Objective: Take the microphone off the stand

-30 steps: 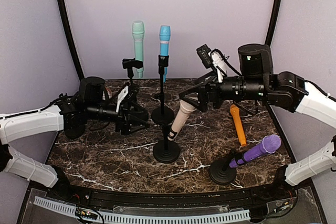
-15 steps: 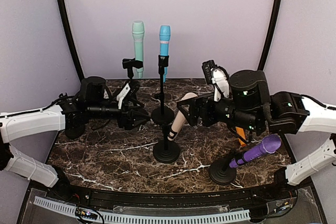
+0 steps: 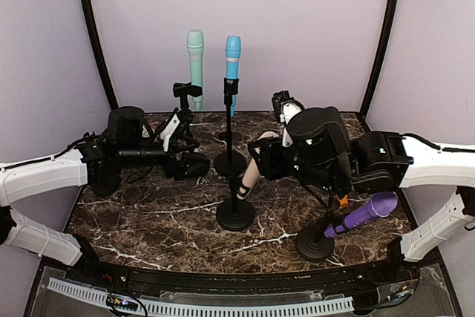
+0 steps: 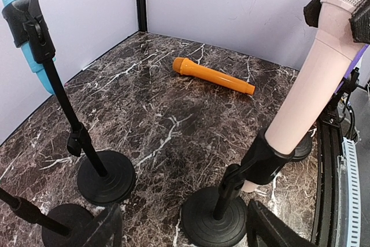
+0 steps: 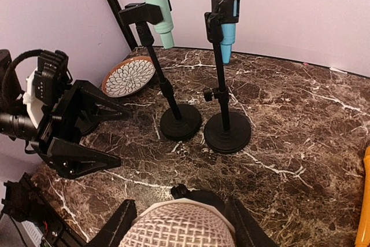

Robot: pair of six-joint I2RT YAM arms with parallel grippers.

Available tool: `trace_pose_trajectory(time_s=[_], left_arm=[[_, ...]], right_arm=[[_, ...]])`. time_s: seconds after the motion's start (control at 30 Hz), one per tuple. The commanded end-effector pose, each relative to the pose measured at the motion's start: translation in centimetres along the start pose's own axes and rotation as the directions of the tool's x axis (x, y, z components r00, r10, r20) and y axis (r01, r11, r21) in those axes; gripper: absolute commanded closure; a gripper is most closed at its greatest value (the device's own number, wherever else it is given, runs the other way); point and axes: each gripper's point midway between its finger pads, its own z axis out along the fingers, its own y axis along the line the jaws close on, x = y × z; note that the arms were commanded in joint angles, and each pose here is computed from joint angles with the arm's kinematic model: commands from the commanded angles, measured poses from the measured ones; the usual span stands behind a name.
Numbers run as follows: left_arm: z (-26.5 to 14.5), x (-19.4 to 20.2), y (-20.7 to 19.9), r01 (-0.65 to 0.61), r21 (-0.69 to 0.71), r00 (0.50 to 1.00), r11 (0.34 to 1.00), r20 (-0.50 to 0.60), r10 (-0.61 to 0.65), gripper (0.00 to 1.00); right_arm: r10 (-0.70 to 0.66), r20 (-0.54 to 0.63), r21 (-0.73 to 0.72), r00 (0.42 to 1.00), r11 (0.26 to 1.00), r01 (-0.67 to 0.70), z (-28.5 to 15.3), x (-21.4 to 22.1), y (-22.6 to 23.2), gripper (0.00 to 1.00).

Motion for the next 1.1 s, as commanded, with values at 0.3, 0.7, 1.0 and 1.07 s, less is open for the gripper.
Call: trace_pose_trajectory(time_s=[0.3, 0.7, 1.0, 1.07], left_arm=[[-0.6, -0.2, -4.0, -0.037, 0.202, 0.999, 0.979, 0.028, 0.032, 0.24], [0.6, 1.5, -7.3, -0.053, 0.344, 0.997, 0.938, -0.038, 0.070, 0.20], [2.4, 3.3, -5.9, -0.061, 0.256, 0.990, 0.965, -0.110, 0.092, 0.21], [2.5, 3.9, -5.9, -0.054, 0.256, 0.987, 0.965, -0.132, 0.091, 0.26]], right_arm=[[-0.091, 0.171, -0.342, 0.981, 0.928, 0.146, -1.4, -4.7, 3.3, 0.78], [-0.223, 0.243, -0.616, 0.944, 0.716, 0.327, 0.2, -6.5, 5.4, 0.81], [-0.197, 0.220, -0.647, 0.955, 0.703, 0.294, 0.8, -5.4, 4.9, 0.80], [-0.198, 0.219, -0.645, 0.956, 0.705, 0.294, 0.7, -5.5, 4.7, 0.80]])
